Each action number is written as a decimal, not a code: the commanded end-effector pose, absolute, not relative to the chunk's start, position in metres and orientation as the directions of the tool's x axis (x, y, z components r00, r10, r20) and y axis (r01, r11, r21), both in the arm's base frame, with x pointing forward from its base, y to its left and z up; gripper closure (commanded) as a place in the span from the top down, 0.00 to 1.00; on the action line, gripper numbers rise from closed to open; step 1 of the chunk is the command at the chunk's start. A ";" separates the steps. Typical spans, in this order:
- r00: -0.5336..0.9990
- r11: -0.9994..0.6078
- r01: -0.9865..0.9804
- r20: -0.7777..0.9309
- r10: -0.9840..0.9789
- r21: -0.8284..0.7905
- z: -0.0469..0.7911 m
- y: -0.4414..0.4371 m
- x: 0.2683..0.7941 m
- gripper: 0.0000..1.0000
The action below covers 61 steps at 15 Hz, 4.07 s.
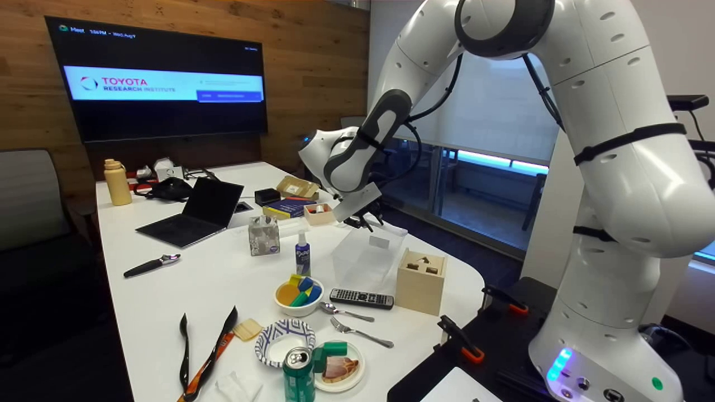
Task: Remove the white lid from the clear container.
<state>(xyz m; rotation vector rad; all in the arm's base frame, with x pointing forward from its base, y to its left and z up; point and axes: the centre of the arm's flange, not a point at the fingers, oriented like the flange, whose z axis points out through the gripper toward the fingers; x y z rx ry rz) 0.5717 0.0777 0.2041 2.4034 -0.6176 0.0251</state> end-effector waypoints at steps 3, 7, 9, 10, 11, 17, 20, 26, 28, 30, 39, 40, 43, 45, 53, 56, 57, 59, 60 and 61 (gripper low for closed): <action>0.784 -0.532 -0.588 0.267 -0.561 0.609 0.220 0.061 0.545 0.13; 0.714 -0.430 -0.655 0.323 -0.621 0.621 0.225 0.052 0.537 0.13; 0.687 -0.394 -0.674 0.335 -0.645 0.625 0.226 0.047 0.533 0.13; 0.681 -0.384 -0.677 0.335 -0.651 0.628 0.226 0.046 0.533 0.13; 0.684 -0.392 -0.672 0.324 -0.653 0.628 0.224 0.044 0.533 0.13; 0.742 -0.519 -0.631 0.252 -0.621 0.577 0.219 0.038 0.538 0.67; 0.784 -0.614 -0.590 0.189 -0.591 0.524 0.203 0.030 0.552 0.89; 0.816 -0.716 -0.533 0.048 -0.577 0.451 0.159 0.013 0.561 1.00; 0.819 -0.740 -0.518 -0.004 -0.574 0.429 0.143 0.013 0.561 1.00; 0.817 -0.750 -0.510 -0.036 -0.576 0.422 0.130 0.015 0.561 1.00; 0.816 -0.738 -0.529 0.014 -0.577 0.418 0.099 0.003 0.589 1.00; 0.813 -0.731 -0.540 0.032 -0.582 0.417 0.099 -0.001 0.593 1.00; 0.807 -0.721 -0.554 0.056 -0.588 0.417 0.101 -0.013 0.602 1.00; 0.805 -0.718 -0.559 0.066 -0.589 0.415 0.103 -0.019 0.608 1.00; 0.813 -0.719 -0.555 0.090 -0.575 0.419 0.109 -0.038 0.638 1.00; 0.821 -0.725 -0.547 0.100 -0.562 0.418 0.111 -0.048 0.650 1.00; 0.822 -0.725 -0.547 0.102 -0.561 0.418 0.111 -0.053 0.654 1.00; 0.824 -0.727 -0.544 0.103 -0.557 0.419 0.110 -0.060 0.659 1.00; 0.826 -0.729 -0.541 0.101 -0.555 0.420 0.109 -0.065 0.662 1.00; 0.825 -0.729 -0.541 0.098 -0.556 0.420 0.108 -0.068 0.664 1.00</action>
